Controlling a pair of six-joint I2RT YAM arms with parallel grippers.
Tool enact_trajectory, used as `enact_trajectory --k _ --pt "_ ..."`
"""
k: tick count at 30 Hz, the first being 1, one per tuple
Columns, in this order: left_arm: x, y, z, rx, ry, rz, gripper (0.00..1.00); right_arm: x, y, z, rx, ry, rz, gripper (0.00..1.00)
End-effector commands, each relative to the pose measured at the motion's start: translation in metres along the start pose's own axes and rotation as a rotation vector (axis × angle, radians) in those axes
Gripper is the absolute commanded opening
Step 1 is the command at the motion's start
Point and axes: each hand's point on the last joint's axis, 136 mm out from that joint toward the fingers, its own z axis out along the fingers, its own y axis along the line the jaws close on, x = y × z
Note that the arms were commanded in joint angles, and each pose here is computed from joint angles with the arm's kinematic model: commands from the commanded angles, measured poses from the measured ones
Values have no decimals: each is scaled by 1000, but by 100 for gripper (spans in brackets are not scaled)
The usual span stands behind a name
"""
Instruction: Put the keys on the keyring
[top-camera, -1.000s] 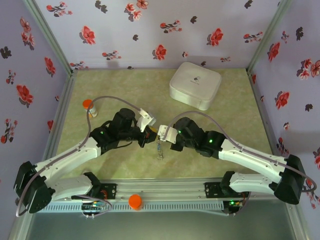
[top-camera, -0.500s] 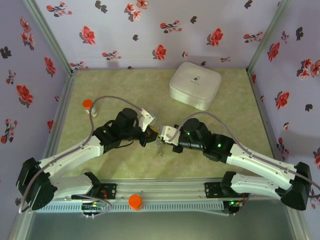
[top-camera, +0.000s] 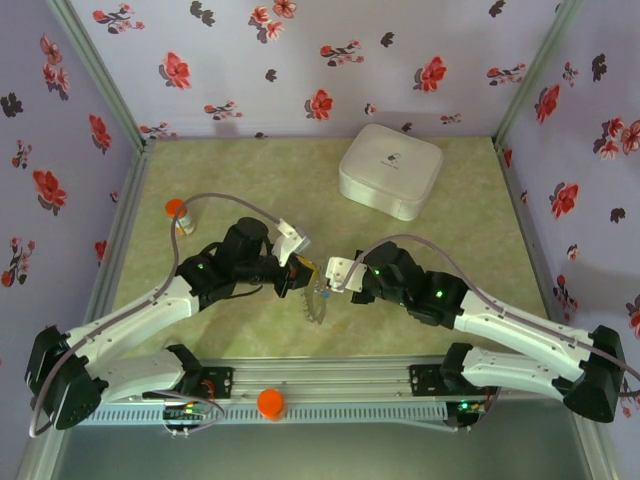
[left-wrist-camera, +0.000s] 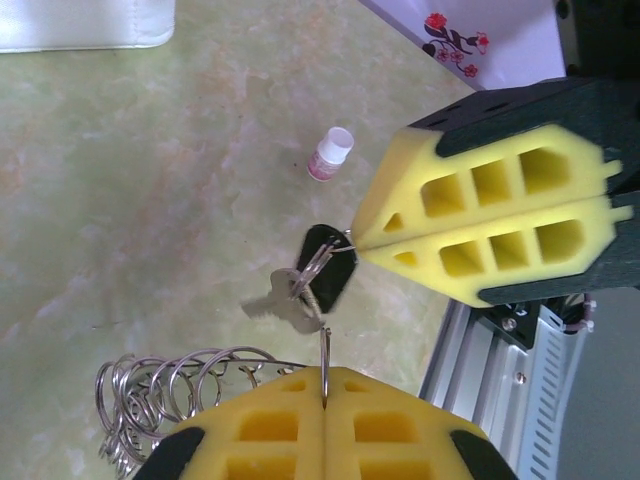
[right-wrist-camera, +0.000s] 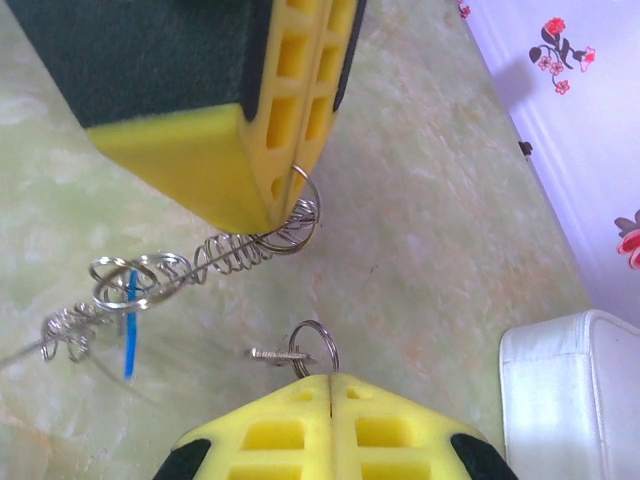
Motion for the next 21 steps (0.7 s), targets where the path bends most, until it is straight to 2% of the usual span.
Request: enact_trajectory --k 1,7,14,21 --pt "-6 -19 -6 84 -14 25 0 -19 -3 -3 10 -87 -56 0" --pt "-7 -23 -5 107 2 16 0 -45 1 -11 -29 -217 -52 0" --pt "-7 -21 1 104 44 -55 0 -48 5 -15 -46 -238 -86 0" --pt "-10 -27 -1 133 34 -51 0 -39 8 -8 -51 -199 -114 0"
